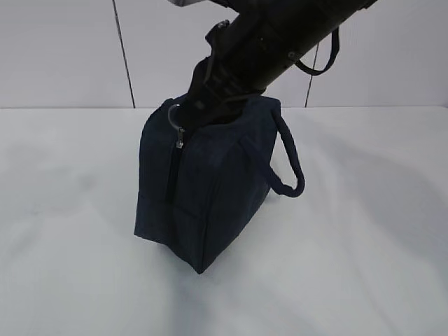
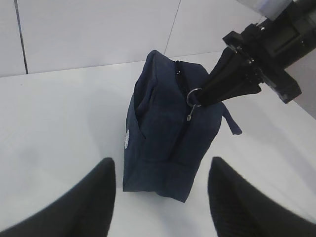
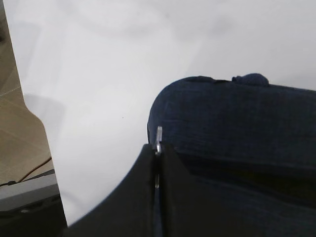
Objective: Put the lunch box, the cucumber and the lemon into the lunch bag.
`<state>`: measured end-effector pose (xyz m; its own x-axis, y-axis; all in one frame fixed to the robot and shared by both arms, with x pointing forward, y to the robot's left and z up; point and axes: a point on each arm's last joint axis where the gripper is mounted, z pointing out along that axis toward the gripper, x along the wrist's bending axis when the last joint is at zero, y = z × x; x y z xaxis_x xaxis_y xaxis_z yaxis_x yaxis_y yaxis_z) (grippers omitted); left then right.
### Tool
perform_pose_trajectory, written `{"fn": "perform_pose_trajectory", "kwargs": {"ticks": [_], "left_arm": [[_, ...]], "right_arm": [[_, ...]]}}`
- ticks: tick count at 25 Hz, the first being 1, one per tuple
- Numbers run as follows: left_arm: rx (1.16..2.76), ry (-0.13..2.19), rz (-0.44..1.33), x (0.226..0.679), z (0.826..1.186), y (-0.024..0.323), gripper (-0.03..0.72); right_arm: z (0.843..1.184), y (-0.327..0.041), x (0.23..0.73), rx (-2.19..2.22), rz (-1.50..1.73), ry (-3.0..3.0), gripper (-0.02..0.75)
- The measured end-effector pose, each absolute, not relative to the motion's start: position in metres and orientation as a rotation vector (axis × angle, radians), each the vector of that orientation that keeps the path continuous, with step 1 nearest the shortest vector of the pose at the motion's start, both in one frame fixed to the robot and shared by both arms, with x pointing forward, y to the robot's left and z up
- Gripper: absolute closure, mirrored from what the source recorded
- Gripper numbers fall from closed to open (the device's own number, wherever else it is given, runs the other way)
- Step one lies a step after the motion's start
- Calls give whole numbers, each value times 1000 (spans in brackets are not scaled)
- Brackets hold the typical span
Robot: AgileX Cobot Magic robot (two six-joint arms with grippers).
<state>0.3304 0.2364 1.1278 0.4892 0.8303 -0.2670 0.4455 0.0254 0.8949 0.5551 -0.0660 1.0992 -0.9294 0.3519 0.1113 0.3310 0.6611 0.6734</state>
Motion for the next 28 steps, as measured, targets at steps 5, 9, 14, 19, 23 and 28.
{"fn": "perform_pose_trajectory", "kwargs": {"ticks": [5,9,14,19,23,28], "left_arm": [[1606,1124,426,330,1128,236,254],[1616,1132,422,333,1126,235,254],[1661,1169,406,348,1118,225,254],[1688,1132,457,375,1111,211,254],[1730,1131,477,400,1097,196,254],[1784,1176,467,431,1069,178,254]], "right_arm": [[1109,-68,562,586,1166,2779,730],[1109,-73,565,611,1167,2771,730],[1105,-71,565,625,1174,2797,730],[1102,-69,566,636,1183,2812,730],[1102,-69,566,635,1184,2811,730],[1102,-69,566,635,1186,2812,730]]}}
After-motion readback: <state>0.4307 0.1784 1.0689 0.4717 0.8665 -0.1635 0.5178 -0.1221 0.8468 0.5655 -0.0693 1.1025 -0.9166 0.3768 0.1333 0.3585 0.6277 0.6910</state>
